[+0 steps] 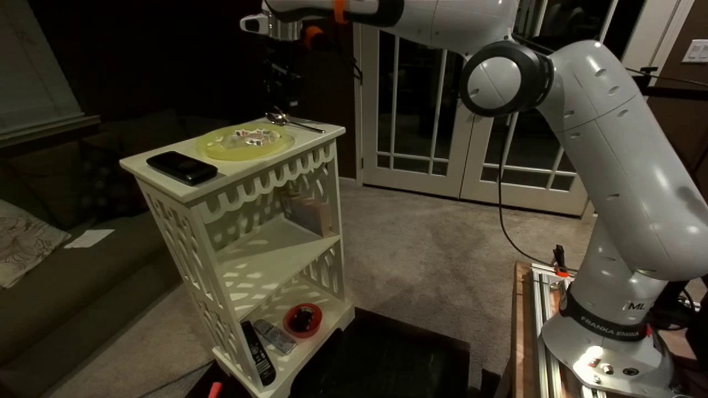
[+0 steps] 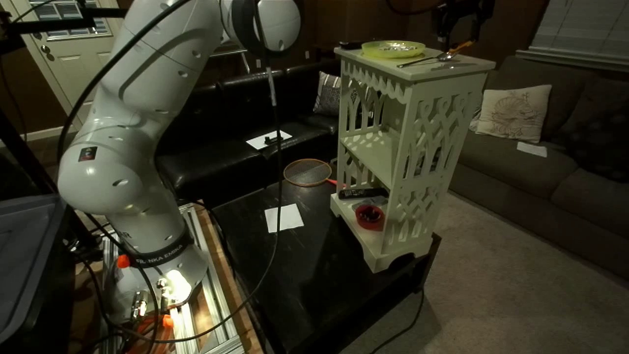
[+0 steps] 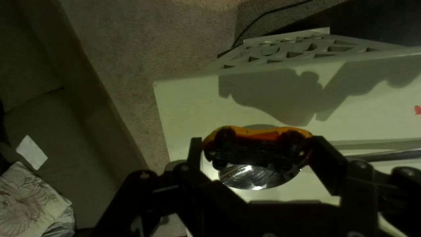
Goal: Take the black item off of the plate
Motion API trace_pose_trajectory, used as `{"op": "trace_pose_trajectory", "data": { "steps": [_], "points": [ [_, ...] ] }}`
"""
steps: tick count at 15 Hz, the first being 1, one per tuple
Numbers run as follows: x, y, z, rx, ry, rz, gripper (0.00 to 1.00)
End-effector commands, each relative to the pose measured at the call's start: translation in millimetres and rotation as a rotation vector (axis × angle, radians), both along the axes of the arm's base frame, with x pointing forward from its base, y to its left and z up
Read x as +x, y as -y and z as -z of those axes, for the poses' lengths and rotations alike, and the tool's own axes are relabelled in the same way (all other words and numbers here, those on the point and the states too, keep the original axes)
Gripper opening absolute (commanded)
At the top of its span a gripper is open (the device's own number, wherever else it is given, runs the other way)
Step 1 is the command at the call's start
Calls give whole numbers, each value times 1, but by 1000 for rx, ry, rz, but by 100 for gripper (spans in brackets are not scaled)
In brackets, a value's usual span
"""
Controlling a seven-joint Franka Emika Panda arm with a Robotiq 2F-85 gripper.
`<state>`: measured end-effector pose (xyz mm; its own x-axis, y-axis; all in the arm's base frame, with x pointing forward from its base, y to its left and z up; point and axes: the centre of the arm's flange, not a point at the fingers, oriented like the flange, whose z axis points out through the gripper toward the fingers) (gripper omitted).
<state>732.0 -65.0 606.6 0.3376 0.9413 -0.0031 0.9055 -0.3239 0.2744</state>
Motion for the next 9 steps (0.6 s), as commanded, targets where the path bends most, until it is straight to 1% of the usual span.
{"op": "trace_pose_trajectory", "data": {
  "steps": [1,3,9],
  "points": [
    [-5,-5,-8,-10,-14,-92,56],
    [-5,-9,-6,-18,-21,-133,56],
    [-1,-21,-3,7,-44,-226,56]
  ]
}}
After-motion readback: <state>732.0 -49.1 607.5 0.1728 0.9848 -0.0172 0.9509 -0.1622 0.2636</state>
